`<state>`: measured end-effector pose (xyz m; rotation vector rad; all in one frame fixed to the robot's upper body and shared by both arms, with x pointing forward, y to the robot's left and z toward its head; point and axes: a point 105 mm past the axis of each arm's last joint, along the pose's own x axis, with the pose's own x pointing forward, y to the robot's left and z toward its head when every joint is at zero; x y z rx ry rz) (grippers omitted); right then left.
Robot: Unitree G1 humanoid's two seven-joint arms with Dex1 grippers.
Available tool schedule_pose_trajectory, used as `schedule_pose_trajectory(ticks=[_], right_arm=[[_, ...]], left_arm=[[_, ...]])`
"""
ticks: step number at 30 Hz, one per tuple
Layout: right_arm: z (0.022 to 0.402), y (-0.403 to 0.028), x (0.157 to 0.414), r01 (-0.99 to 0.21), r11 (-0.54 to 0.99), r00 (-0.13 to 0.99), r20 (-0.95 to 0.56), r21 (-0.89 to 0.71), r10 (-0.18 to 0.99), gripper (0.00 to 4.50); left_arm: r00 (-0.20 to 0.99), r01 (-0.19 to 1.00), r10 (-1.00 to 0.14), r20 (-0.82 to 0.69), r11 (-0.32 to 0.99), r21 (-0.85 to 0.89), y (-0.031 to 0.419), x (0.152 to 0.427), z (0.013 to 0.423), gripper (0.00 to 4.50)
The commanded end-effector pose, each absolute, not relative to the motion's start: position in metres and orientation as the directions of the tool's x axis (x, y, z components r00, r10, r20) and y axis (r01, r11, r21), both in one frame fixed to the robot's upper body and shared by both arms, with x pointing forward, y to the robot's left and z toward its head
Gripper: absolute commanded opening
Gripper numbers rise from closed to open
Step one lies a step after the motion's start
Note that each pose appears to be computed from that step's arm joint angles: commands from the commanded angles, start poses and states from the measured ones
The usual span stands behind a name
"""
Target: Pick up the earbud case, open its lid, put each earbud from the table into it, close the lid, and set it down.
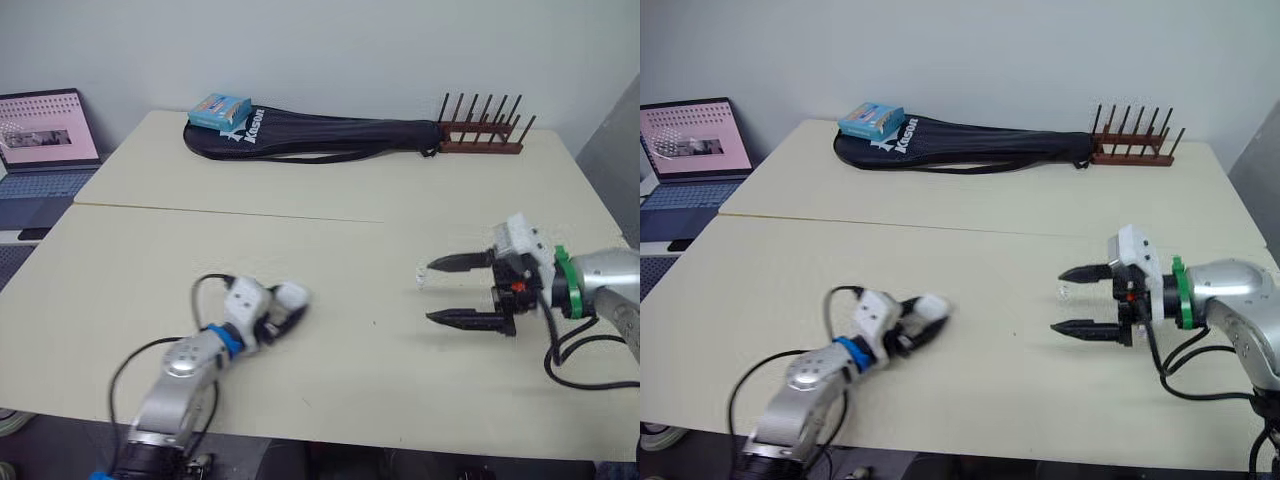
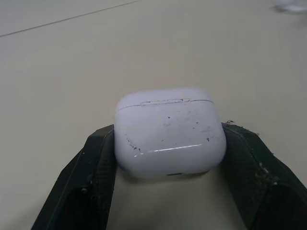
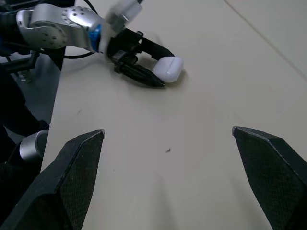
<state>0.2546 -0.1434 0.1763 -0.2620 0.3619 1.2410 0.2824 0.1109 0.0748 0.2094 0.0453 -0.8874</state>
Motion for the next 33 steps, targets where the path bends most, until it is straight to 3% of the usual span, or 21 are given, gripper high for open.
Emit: schedule_pose_trajectory(ticks=[1, 6, 11, 31, 33], right_arm=[[0.172, -0.132, 0.244, -0.929, 0.353, 0.279, -0.413, 0.112, 0.867, 4.5], [0.154, -0.117, 0.23, -0.87, 0.379, 0.236, -0.408, 0.315, 0.882, 4.5], [0.151, -0.105, 0.23, -0.829, 0.387, 0.237, -0.371, 0.405, 0.898, 4.5], [0.153, -0.08, 0.24, -0.776, 0.339, 0.2, -0.303, 0.532, 0.932, 4.5], [0.151, -0.081, 0.24, -0.778, 0.342, 0.195, -0.315, 0.527, 0.929, 3.9]], left_arm=[[0.455, 0.856, -0.89, -0.036, 0.425, 0.295, 0.075, 0.261, 0.096, 2.81], [0.324, 0.855, -0.945, 0.049, 0.314, 0.413, 0.05, 0.255, 0.111, 2.81], [0.269, 0.823, -0.957, 0.105, 0.285, 0.491, 0.04, 0.256, 0.122, 2.81], [0.219, 0.786, -0.963, 0.156, 0.269, 0.557, 0.031, 0.256, 0.134, 2.81], [0.227, 0.788, -0.961, 0.159, 0.277, 0.55, 0.032, 0.257, 0.134, 2.81]])
